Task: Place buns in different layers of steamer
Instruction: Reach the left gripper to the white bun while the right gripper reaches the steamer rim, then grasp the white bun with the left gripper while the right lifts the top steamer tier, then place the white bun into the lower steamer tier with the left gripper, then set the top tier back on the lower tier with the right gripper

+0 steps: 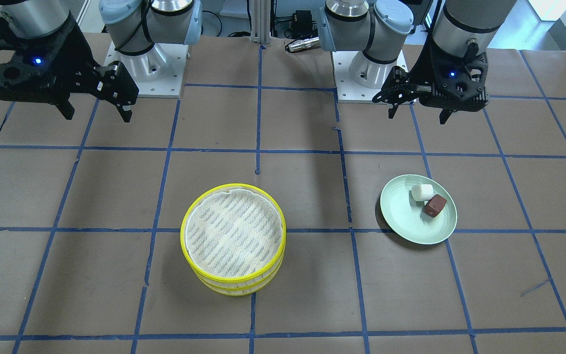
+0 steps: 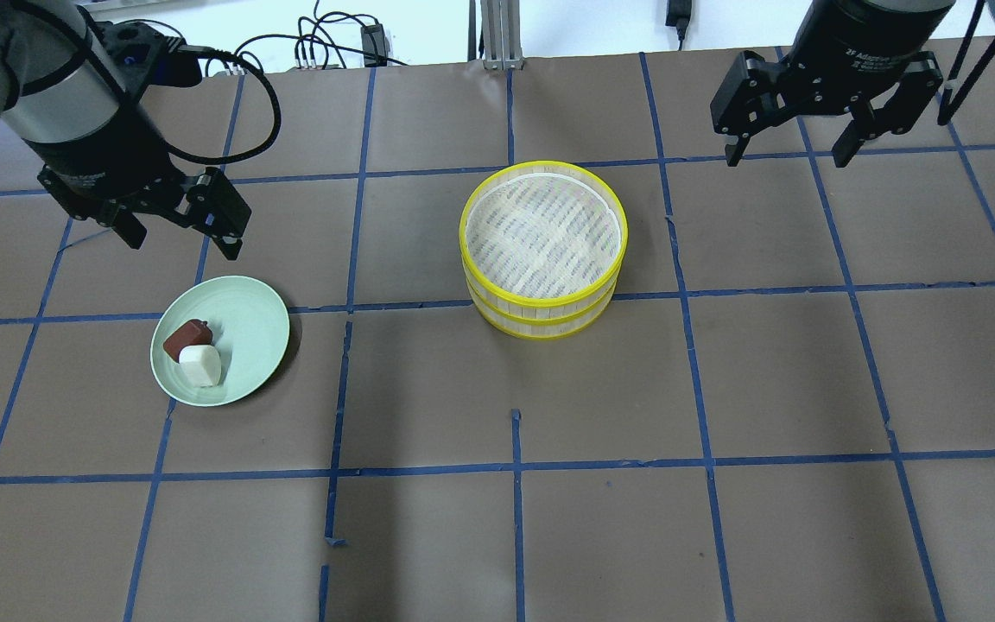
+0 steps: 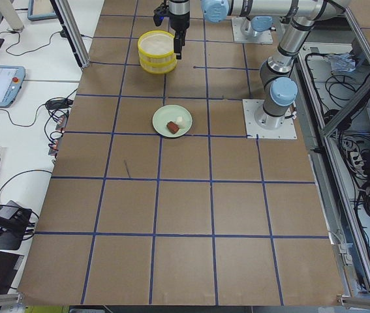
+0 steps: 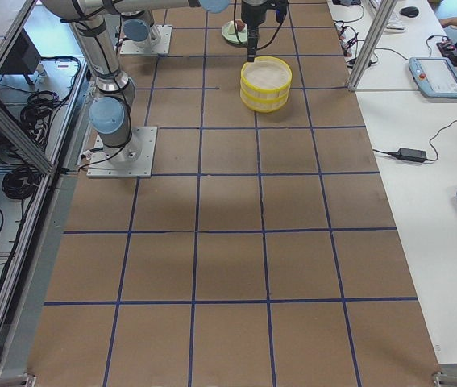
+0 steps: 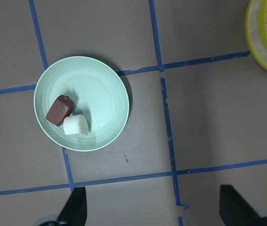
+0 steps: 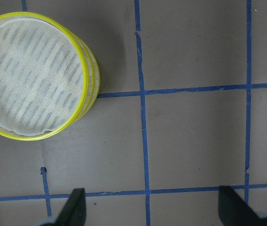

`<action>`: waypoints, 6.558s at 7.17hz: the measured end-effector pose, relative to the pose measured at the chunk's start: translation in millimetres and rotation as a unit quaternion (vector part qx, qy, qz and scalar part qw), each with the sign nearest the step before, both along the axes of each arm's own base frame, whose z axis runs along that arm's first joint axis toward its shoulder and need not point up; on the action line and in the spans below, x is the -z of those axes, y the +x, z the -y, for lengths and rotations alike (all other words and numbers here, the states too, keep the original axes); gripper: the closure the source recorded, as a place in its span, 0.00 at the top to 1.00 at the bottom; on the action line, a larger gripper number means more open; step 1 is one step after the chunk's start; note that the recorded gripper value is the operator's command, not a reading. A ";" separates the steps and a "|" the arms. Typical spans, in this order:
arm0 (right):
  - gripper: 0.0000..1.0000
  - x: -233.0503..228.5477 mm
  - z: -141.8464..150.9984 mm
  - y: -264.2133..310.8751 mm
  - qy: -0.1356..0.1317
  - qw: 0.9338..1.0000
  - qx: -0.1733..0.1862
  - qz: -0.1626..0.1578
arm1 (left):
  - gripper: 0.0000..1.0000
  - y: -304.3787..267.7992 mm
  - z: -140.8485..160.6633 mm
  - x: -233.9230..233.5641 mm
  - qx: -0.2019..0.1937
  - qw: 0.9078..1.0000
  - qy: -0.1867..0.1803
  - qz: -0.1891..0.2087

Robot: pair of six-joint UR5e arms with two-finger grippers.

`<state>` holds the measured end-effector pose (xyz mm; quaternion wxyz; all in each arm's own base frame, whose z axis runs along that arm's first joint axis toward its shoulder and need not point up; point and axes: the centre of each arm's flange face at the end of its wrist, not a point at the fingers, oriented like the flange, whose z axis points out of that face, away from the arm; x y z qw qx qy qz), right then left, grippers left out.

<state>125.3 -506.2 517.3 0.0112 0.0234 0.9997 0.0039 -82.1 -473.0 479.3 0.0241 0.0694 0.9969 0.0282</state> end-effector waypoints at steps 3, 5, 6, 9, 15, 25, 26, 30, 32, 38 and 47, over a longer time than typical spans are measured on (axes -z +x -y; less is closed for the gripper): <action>1.00 70.9 63.1 23.4 -0.022 0.999 -0.023 0.005 | 0.98 61.8 18.1 84.2 -0.039 0.999 0.021 -0.001; 1.00 128.0 98.2 49.4 -0.034 0.998 -0.043 0.007 | 0.98 81.1 32.9 165.1 -0.049 0.998 0.030 0.008; 1.00 154.1 105.4 57.3 -0.023 0.998 -0.051 0.007 | 0.98 85.4 36.5 195.2 -0.054 0.998 0.036 0.009; 1.00 197.4 104.3 85.9 0.006 0.997 -0.081 0.006 | 0.92 95.1 37.7 241.0 -0.069 0.994 0.074 0.042; 0.16 238.2 98.1 94.0 0.005 1.000 -0.031 -0.002 | 0.00 95.8 28.3 273.5 -0.111 0.987 0.105 0.057; 0.02 173.1 106.1 -64.0 0.011 0.996 -0.086 -0.021 | 0.01 -9.2 64.1 141.1 -0.152 0.984 -0.043 -0.083; 0.02 173.2 108.3 -109.2 0.013 0.994 -0.109 -0.026 | 0.01 -49.3 65.4 140.3 -0.166 0.979 -0.054 -0.101; 0.03 205.2 123.0 -208.7 0.015 0.987 -0.146 -0.064 | 0.14 -230.4 73.7 163.2 -0.192 0.950 -0.116 -0.215; 0.03 203.8 123.1 -214.6 0.017 0.987 -0.147 -0.069 | 1.00 -265.6 81.9 200.7 -0.189 0.949 -0.111 -0.226; 0.03 167.2 133.5 -184.9 -0.005 0.987 -0.139 -0.080 | 1.00 -243.1 87.4 198.1 -0.153 0.958 -0.123 -0.208; 0.04 208.8 95.7 94.6 0.013 0.999 0.024 -0.038 | 0.99 131.3 61.0 225.3 -0.055 0.998 0.023 -0.035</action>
